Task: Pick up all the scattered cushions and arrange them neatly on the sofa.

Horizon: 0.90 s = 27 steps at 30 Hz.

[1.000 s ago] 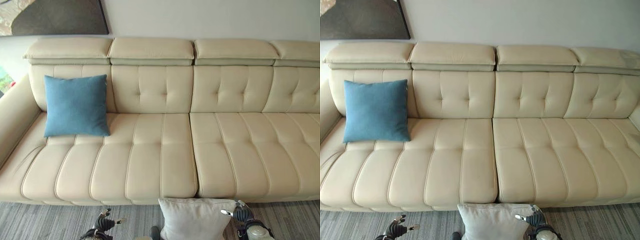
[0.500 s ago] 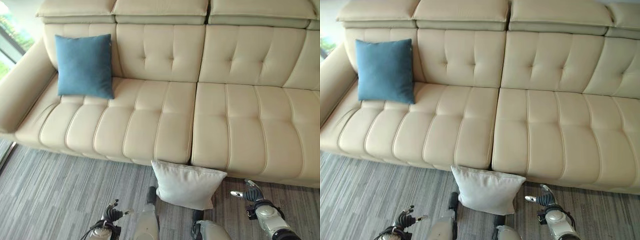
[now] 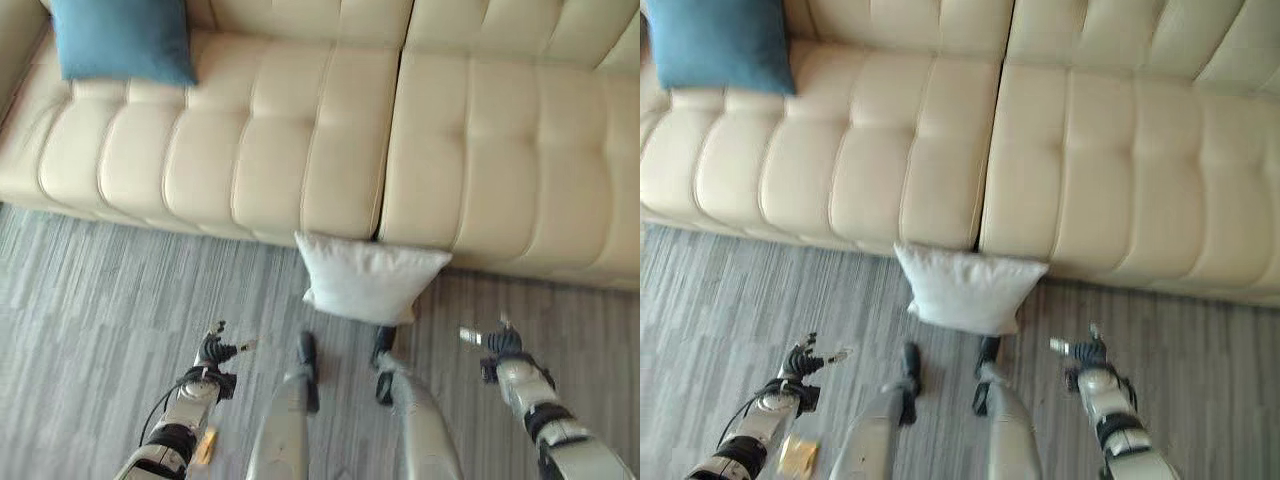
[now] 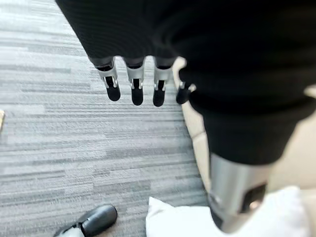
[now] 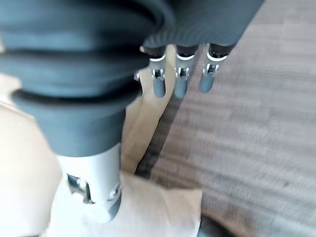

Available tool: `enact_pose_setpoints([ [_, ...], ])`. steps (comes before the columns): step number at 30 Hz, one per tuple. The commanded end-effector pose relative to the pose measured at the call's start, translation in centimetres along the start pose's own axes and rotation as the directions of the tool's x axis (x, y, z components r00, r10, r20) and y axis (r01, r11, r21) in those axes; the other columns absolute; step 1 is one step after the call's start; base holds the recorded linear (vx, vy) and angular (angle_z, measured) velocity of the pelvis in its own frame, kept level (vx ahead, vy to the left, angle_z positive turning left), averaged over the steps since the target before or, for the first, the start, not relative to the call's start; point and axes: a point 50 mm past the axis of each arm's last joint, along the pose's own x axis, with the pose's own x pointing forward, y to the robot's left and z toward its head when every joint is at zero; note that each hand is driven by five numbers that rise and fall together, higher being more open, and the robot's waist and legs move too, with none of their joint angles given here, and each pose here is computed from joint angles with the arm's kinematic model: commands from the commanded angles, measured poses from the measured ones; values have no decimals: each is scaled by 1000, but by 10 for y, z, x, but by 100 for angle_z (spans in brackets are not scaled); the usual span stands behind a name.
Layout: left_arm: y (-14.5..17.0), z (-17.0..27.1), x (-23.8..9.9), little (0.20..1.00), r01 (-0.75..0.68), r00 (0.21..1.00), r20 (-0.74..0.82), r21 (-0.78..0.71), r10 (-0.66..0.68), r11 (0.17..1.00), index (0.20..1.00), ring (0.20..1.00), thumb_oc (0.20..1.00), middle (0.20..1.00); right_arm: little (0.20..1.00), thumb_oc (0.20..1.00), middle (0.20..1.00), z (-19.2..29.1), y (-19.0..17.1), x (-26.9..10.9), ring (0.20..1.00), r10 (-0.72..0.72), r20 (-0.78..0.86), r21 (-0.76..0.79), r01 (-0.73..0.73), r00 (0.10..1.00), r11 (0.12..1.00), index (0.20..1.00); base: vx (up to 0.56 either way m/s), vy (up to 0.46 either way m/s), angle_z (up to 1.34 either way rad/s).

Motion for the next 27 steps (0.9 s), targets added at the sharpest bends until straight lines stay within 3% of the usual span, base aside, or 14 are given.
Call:
enact_pose_setpoints([
  [1, 11, 11, 3, 1000, -67, 997, 44, -61, 69, 996, 1000, 1000, 1000, 1000, 1000, 1000, 1000, 5, -4, -1, 1000, -49, 49, 15, 49, 998, 999, 1000, -115, 25, -1],
  [4, 16, 58, 16, 1000, -85, 981, 167, -77, 97, 993, 1000, 1000, 1000, 1000, 1000, 1000, 1000, 56, -7, 7, 1000, -85, 173, 83, 72, 981, 994, 1000, -69, 36, -11],
  [5, 19, 90, 22, 1000, -97, 964, 240, -86, 115, 992, 1000, 1000, 1000, 1000, 1000, 1000, 1000, 93, -10, 10, 1000, -115, 253, 127, 85, 961, 988, 1000, -30, 38, -2],
  [6, 19, 91, 22, 1000, -97, 964, 241, -87, 116, 991, 1000, 1000, 1000, 1000, 1000, 1000, 1000, 94, -10, 10, 1000, -116, 254, 128, 86, 960, 988, 1000, -9, 30, -12],
  [8, 23, 179, 24, 1000, -130, 884, 439, -103, 163, 986, 1000, 1000, 1000, 1000, 1000, 1000, 1000, 177, 4, -3, 1000, -144, 437, 257, 30, 888, 966, 1000, 58, 5, -16],
  [14, 15, 265, 10, 1000, -136, 789, 588, -117, 179, 984, 1000, 1000, 1000, 1000, 1000, 1000, 1000, 254, 43, -40, 1000, -92, 614, 287, -113, 784, 951, 1000, 45, -18, -3],
  [15, 15, 266, 10, 1000, -136, 788, 589, -118, 179, 984, 1000, 1000, 1000, 1000, 645, 645, 645, 255, 43, -41, 645, -93, 615, 287, -113, 783, 951, 645, 34, -33, -1],
  [16, 10, 283, 4, 1000, -105, 766, 617, -157, 180, 982, 1000, 1000, 1000, 1000, 200, 200, 200, 269, 55, -52, 200, -66, 649, 281, -158, 758, 947, 200, 26, -19, 3],
  [17, 6, 290, 0, 758, -78, 757, 629, -180, 176, 981, 758, 758, 758, 758, 200, 200, 200, 273, 61, -58, 200, -48, 667, 279, -190, 744, 941, 200, 29, -26, 4],
  [18, 3, 292, -1, 200, -57, 755, 633, -198, 173, 978, 200, 200, 200, 200, 200, 200, 200, 274, 65, -61, 200, -41, 672, 285, -207, 739, 936, 200, 20, -13, 5],
  [27, -22, 284, -21, 200, 127, 706, 696, -306, 131, 944, 200, 200, 200, 200, 200, 200, 200, 247, 81, -72, 200, 42, 710, 283, -340, 703, 897, 200, -2, -15, 4],
])
